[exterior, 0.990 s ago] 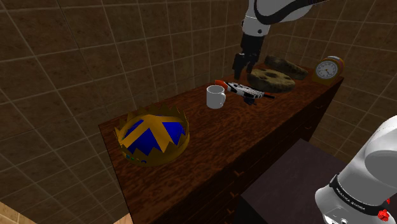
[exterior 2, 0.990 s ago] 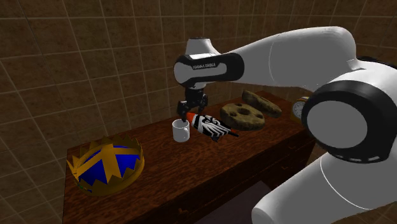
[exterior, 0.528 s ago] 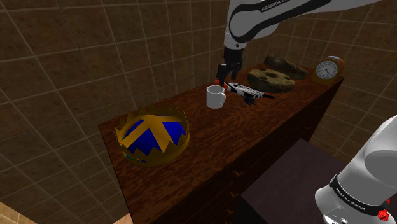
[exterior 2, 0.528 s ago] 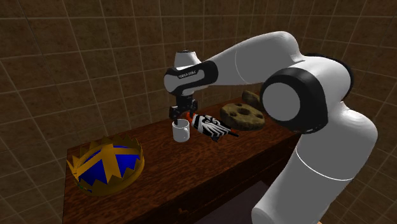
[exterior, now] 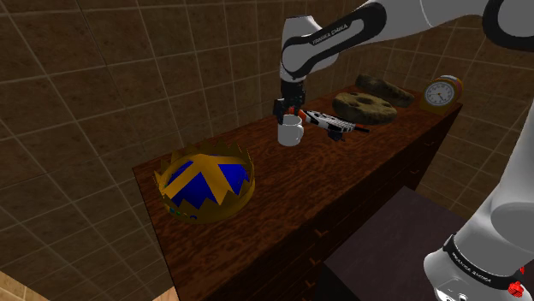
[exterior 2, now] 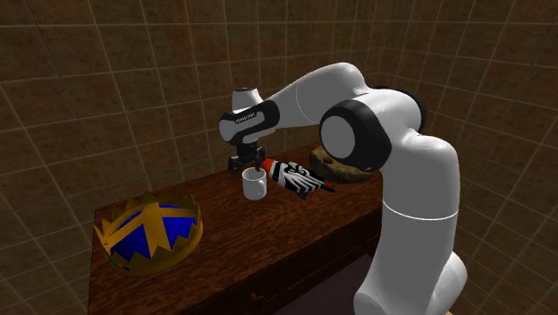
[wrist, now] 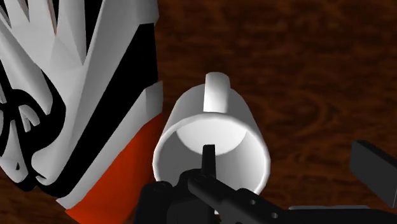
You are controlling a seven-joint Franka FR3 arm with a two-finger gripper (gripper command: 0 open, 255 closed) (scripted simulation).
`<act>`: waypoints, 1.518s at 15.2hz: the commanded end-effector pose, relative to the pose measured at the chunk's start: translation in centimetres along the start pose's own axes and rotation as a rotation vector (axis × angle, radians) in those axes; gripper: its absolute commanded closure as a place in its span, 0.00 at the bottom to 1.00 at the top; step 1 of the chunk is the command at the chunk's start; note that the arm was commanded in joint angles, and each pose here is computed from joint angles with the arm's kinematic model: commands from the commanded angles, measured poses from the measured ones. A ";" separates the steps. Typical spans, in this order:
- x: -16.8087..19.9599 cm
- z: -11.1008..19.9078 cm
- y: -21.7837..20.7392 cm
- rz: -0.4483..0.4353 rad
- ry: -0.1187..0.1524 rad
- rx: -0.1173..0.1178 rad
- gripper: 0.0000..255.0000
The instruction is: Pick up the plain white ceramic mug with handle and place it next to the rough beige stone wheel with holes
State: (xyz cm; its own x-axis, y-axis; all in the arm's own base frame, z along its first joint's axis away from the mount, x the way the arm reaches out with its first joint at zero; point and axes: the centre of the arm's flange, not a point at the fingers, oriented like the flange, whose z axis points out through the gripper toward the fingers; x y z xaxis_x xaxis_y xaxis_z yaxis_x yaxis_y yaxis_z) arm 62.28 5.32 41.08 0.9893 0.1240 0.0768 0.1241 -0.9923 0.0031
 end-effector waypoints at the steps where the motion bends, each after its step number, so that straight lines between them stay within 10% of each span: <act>1: 2.3 1.9 0.0 0.002 -0.005 -0.004 0.00; 17: 3.1 6.6 0.1 0.003 -0.007 -0.005 0.00; 18: 3.1 6.6 0.1 0.003 -0.007 -0.005 1.00; 23: 3.1 6.6 0.1 0.003 -0.007 -0.005 1.00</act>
State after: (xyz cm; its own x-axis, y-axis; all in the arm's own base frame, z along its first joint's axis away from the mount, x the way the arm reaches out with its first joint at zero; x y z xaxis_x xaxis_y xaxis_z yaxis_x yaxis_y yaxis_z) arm 65.87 5.67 34.75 0.9902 0.1213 0.0698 0.1210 -0.9926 0.0081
